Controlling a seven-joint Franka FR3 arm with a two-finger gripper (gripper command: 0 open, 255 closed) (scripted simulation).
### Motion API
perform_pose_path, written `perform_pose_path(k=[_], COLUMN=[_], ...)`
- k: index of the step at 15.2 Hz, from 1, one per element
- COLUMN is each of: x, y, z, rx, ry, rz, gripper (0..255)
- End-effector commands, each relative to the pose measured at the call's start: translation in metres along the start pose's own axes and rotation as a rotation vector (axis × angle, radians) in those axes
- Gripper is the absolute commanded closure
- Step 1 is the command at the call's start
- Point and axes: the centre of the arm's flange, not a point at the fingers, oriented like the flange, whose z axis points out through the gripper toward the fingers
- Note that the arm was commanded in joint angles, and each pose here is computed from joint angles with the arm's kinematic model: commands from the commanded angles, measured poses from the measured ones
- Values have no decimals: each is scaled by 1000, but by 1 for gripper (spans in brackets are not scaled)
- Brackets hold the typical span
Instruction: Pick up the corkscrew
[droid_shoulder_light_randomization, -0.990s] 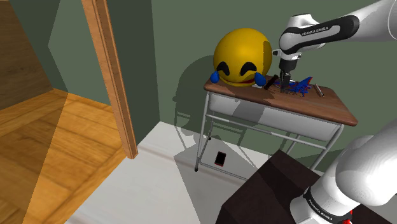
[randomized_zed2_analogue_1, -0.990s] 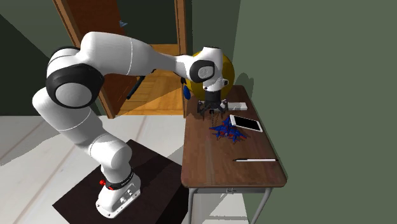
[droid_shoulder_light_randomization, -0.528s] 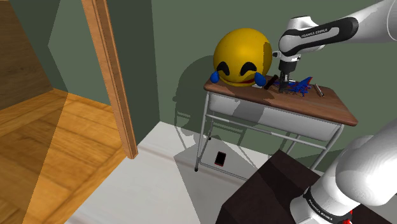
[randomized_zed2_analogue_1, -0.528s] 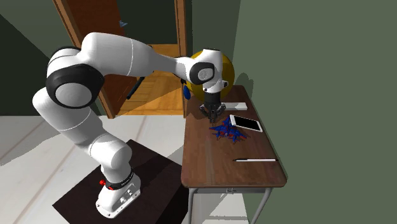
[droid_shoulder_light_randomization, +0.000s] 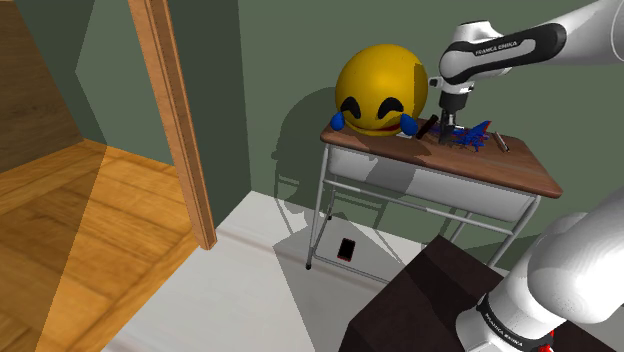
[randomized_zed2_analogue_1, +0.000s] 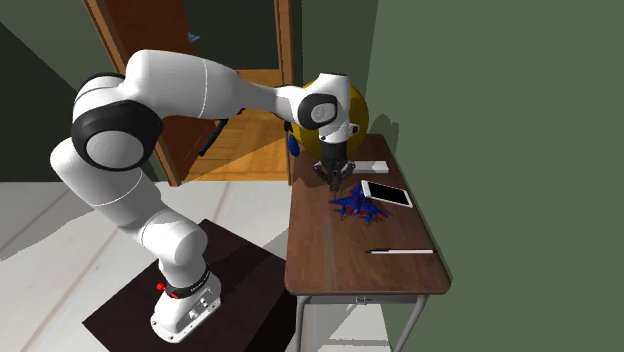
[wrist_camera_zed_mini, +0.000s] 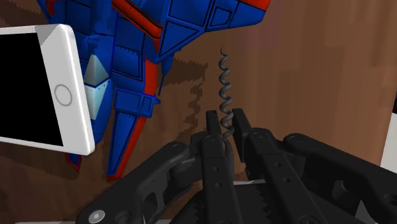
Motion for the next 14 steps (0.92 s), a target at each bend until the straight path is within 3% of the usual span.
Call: perform_pose_path(k=[1, 14], x=[-1, -10], y=[1, 3], z=[-10, -68], rx=[0, 0], ry=[0, 0], rz=[0, 0], gripper=[255, 255])
